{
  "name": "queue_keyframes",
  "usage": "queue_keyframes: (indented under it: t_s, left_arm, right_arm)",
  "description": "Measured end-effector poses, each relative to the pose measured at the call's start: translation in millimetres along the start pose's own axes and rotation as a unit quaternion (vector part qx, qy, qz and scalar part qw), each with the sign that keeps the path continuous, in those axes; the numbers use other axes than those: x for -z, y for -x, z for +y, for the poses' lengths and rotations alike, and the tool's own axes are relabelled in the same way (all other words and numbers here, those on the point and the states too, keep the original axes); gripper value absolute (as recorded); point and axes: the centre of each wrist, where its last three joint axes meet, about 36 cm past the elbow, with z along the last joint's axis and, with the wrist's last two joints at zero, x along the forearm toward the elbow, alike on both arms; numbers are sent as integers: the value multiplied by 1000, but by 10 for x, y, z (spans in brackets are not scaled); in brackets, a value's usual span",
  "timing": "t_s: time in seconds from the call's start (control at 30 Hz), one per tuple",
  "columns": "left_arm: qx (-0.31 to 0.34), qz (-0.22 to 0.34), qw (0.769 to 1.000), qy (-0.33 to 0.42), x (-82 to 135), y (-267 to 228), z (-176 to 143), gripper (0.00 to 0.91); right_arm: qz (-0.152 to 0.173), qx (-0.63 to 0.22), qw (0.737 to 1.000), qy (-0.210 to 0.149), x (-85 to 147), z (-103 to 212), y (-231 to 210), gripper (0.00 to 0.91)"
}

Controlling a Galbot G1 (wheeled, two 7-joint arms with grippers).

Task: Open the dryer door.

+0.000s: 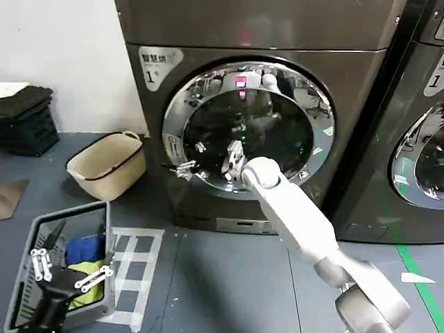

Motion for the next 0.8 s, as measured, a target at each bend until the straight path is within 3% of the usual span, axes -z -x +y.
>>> queue_keyframes:
  t_s: [0.57,0.8]
  left_arm:
    - [-3,1,1000,0,-4,2,9,907]
    - [-3,3,1000,-1,-14,2,17,907]
  right_arm:
    - [1,89,996,18,97,421,-340,907]
    - [4,122,993,6,180,598,-528,907]
